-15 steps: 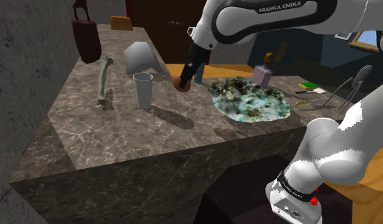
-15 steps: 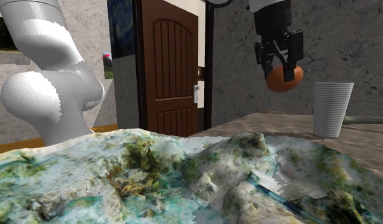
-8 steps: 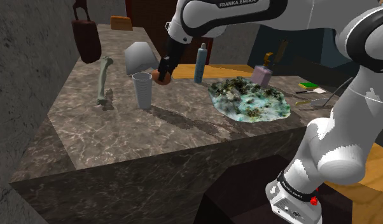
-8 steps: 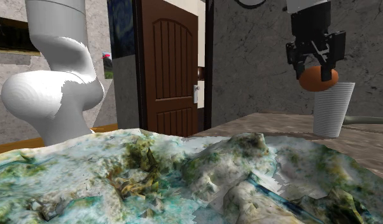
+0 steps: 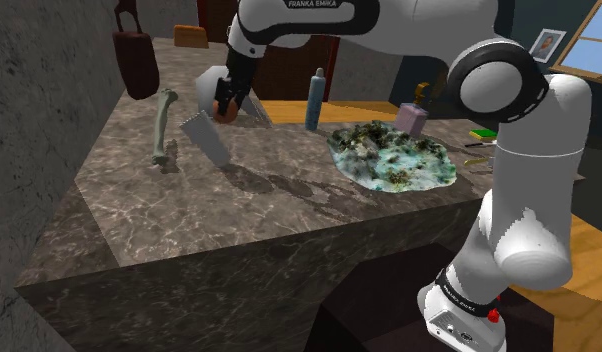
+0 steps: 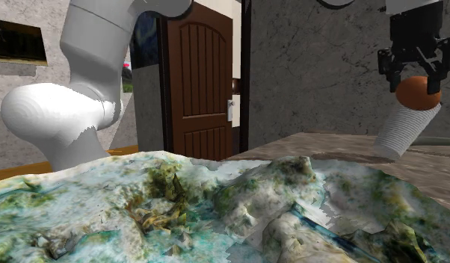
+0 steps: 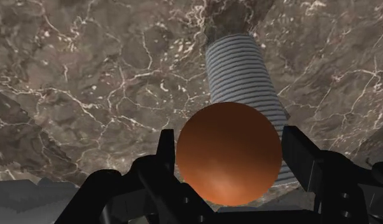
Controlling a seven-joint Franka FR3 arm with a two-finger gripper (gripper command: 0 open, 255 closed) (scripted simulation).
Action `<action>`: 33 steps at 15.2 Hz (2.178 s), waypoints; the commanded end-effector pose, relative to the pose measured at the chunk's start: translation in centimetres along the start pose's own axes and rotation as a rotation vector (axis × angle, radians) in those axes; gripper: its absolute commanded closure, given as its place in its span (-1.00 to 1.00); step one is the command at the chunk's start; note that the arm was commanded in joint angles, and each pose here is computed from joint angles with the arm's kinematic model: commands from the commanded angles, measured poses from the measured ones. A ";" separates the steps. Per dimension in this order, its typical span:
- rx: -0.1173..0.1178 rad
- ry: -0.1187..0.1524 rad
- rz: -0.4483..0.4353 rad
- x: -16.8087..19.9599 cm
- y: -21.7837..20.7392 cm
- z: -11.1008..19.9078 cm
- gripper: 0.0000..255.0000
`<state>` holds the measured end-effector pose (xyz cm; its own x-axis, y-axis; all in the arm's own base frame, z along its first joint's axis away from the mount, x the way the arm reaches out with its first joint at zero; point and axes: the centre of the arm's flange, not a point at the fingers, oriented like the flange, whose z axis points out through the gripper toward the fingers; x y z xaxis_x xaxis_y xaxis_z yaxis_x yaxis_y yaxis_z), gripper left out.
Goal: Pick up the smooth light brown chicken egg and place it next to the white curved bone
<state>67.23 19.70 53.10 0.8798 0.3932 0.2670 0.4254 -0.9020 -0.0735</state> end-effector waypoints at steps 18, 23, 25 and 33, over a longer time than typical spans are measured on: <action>0.000 0.001 -0.001 3.2 1.2 9.3 1.00; 0.000 0.001 -0.001 2.4 1.4 11.9 1.00; 0.000 0.001 -0.001 2.2 1.5 12.9 1.00; 0.000 0.001 -0.001 1.9 1.6 14.0 1.00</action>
<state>72.94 20.74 43.15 0.8695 0.3817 0.3134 0.4195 -0.9057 -0.0608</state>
